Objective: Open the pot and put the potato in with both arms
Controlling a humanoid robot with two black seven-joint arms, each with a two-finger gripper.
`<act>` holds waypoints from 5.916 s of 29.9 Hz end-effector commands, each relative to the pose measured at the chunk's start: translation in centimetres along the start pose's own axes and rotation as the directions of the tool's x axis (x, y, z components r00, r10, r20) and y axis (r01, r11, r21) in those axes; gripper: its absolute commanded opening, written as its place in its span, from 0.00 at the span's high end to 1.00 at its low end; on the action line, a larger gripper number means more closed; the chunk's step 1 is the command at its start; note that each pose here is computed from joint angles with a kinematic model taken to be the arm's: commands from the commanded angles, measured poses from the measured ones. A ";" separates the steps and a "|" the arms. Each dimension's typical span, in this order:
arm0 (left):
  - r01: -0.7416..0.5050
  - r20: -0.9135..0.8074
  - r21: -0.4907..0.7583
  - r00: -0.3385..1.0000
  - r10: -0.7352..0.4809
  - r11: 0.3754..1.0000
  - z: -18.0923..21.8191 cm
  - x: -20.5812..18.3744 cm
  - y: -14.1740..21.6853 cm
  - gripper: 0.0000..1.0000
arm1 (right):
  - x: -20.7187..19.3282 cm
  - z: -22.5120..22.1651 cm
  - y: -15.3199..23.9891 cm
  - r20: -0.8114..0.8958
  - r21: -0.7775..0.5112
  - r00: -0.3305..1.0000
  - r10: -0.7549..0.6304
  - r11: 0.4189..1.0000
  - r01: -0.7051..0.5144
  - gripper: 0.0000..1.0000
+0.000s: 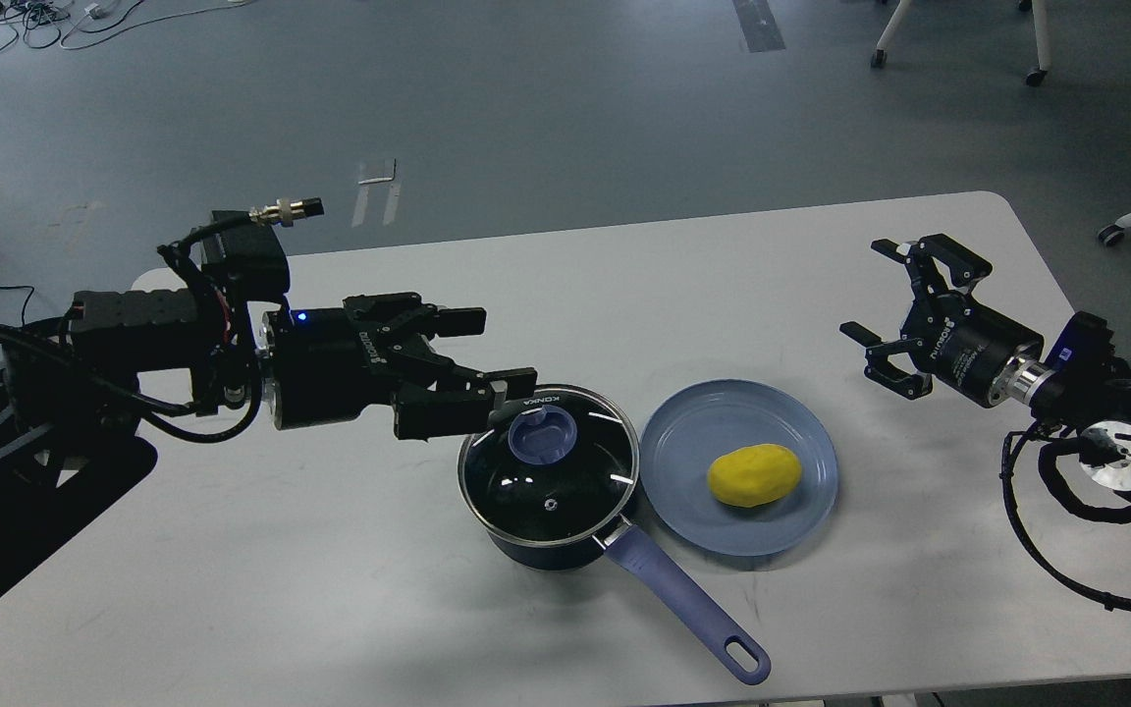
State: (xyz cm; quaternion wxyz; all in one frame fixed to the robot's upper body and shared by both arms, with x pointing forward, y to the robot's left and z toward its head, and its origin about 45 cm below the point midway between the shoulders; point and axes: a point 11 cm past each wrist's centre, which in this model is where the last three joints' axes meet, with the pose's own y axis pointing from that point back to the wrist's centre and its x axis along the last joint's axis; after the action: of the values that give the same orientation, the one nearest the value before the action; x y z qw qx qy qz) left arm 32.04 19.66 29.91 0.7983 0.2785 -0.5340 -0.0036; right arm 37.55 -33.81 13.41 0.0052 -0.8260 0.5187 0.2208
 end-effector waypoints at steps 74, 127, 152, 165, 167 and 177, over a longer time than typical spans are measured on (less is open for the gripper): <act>0.132 0.157 0.386 0.966 -0.206 0.913 -9.5 -9.4 9.5 0.69 | 0.2 0.8 0.3 0.003 -0.016 1.000 0.006 1.000 -0.006 0.00; 0.164 -0.262 0.545 0.965 -0.019 0.822 -13.2 -21.8 12.9 0.03 | 0.5 0.4 0.4 -0.006 -0.010 1.000 0.016 1.000 -0.016 0.00; -0.549 -0.852 0.378 0.109 0.513 0.745 -13.6 2.2 12.1 0.02 | -10.0 -11.4 -2.2 -0.786 -0.576 0.099 -0.611 0.781 0.243 0.00; -0.662 -0.867 0.387 -0.025 0.498 0.641 -13.7 4.8 13.2 0.02 | -13.6 -8.4 -1.1 -0.379 -0.857 -0.592 -0.711 0.511 -0.066 0.00; -0.663 -0.867 0.389 -0.030 0.497 0.640 -13.7 4.7 13.2 0.02 | -13.8 -7.7 -1.3 -0.335 -0.866 -0.626 -0.704 0.491 -0.090 0.00; -0.663 -0.866 0.394 -0.035 0.500 0.637 -13.8 4.6 13.4 0.02 | -16.4 -3.4 -2.7 -0.092 -0.907 -0.776 -0.624 0.373 -0.192 0.00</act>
State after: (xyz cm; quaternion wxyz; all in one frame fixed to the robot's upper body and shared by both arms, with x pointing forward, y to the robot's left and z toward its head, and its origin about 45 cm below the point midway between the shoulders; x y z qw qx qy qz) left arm 41.88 35.66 35.99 0.8846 -0.0852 -0.0199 0.4580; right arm 35.49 -20.37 22.74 -0.5201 -0.6252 -0.3296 -0.4796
